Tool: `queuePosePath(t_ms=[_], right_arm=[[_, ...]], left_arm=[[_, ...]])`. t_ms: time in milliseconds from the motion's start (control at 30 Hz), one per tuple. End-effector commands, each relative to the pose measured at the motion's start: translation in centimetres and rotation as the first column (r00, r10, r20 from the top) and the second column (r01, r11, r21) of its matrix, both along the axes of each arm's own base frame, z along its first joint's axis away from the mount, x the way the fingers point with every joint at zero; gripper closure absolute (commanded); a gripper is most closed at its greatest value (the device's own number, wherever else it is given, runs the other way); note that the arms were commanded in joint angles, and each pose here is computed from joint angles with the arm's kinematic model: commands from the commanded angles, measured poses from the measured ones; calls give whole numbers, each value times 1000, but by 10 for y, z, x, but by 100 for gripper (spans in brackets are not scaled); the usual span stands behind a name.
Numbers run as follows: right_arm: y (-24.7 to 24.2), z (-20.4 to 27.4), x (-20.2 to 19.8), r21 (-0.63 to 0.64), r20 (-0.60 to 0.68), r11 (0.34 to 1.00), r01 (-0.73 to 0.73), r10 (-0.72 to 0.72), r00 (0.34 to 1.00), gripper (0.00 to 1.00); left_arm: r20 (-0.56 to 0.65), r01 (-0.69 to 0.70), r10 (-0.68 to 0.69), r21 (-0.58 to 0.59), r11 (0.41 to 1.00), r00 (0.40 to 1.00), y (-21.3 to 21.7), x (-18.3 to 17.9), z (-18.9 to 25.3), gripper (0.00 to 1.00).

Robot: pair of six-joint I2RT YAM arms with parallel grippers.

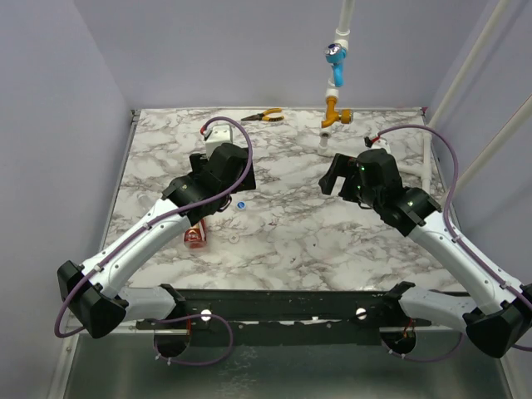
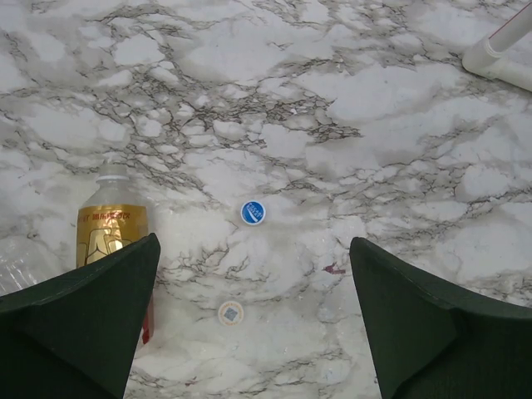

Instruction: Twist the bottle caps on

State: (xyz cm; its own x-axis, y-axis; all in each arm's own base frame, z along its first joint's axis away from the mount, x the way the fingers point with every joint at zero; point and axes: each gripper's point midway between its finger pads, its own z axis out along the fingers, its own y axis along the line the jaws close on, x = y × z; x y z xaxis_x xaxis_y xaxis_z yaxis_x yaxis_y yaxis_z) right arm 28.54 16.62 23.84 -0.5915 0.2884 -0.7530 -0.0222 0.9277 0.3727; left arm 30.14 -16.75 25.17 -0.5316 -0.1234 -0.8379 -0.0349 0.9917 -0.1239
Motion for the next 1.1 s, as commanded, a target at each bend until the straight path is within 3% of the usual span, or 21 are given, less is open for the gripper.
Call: queuePosePath(t_ms=[0,467,700,933,1067], right_arm=[[-2,10,-2,11,22,1000,2,-2,1000,0],[-1,5,-5,15,13,1000,-7,7,1000,0],[11,-13,-10,56,-24,997,-52,54,998,0],[18,-32,-14,68,-54,993,-92,95,994,0],[21,-32,-16,79,-46,991,-110,114,992,0]], left_arm=[[16,33,-32,-32,999,999,-6,0,9,1],[22,18,-18,-5,1000,1000,3,-3,6,1],[-82,-154,153,-15,988,985,35,3,-38,1],[-201,-394,394,41,918,897,88,-2,-104,1],[-240,-446,434,6,895,868,111,18,-120,1]])
